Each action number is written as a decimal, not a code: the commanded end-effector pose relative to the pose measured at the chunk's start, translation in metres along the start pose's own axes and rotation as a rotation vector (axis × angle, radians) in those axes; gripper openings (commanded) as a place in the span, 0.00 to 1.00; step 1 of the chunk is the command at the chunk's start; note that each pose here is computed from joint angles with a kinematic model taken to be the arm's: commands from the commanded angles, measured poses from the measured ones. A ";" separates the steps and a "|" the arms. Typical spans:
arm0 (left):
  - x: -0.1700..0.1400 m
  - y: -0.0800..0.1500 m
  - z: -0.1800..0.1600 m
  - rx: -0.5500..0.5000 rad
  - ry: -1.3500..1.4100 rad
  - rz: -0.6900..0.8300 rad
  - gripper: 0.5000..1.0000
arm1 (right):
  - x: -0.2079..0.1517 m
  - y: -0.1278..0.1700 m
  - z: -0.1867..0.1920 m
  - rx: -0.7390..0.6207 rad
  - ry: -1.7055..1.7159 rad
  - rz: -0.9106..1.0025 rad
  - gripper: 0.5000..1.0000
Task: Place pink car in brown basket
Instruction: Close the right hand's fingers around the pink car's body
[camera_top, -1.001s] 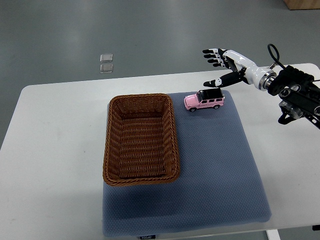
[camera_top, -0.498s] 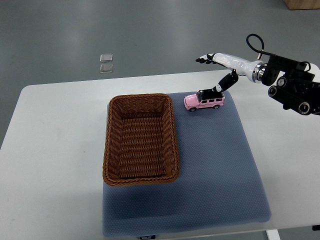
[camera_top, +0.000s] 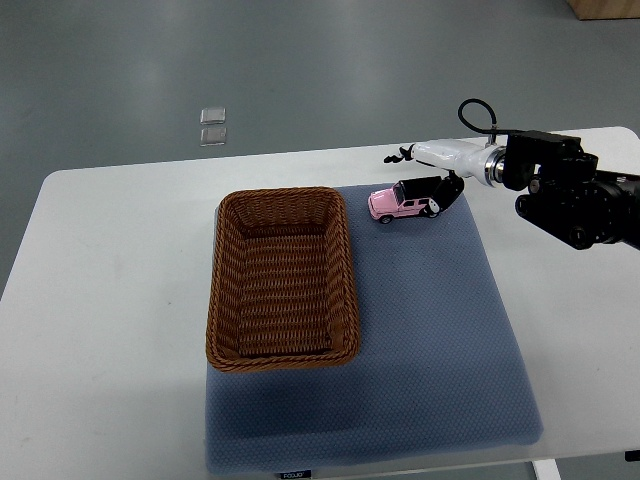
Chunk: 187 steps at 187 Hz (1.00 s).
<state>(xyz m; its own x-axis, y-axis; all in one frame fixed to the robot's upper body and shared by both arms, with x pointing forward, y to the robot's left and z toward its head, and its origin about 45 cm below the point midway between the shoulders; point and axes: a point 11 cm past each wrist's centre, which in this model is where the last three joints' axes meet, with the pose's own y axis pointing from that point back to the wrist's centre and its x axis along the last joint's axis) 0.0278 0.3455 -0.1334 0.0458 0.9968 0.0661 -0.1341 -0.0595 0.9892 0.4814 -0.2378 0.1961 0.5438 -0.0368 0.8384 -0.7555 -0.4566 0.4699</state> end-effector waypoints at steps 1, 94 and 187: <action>0.000 0.000 0.000 0.000 0.000 0.000 1.00 | -0.002 -0.002 0.005 -0.028 0.012 -0.005 0.82; 0.000 0.000 0.000 -0.002 0.000 0.000 1.00 | -0.012 -0.003 0.016 -0.088 0.052 -0.036 0.63; 0.000 0.000 0.000 0.000 0.000 0.000 1.00 | -0.015 -0.005 0.013 -0.083 0.053 -0.030 0.14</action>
<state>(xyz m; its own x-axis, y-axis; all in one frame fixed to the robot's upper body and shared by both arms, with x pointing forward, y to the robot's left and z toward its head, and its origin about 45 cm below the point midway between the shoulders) 0.0280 0.3455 -0.1333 0.0463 0.9967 0.0662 -0.1349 -0.0594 0.9891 0.4824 -0.2455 0.1779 0.5478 0.0237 0.8363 -0.7682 -0.3817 0.5140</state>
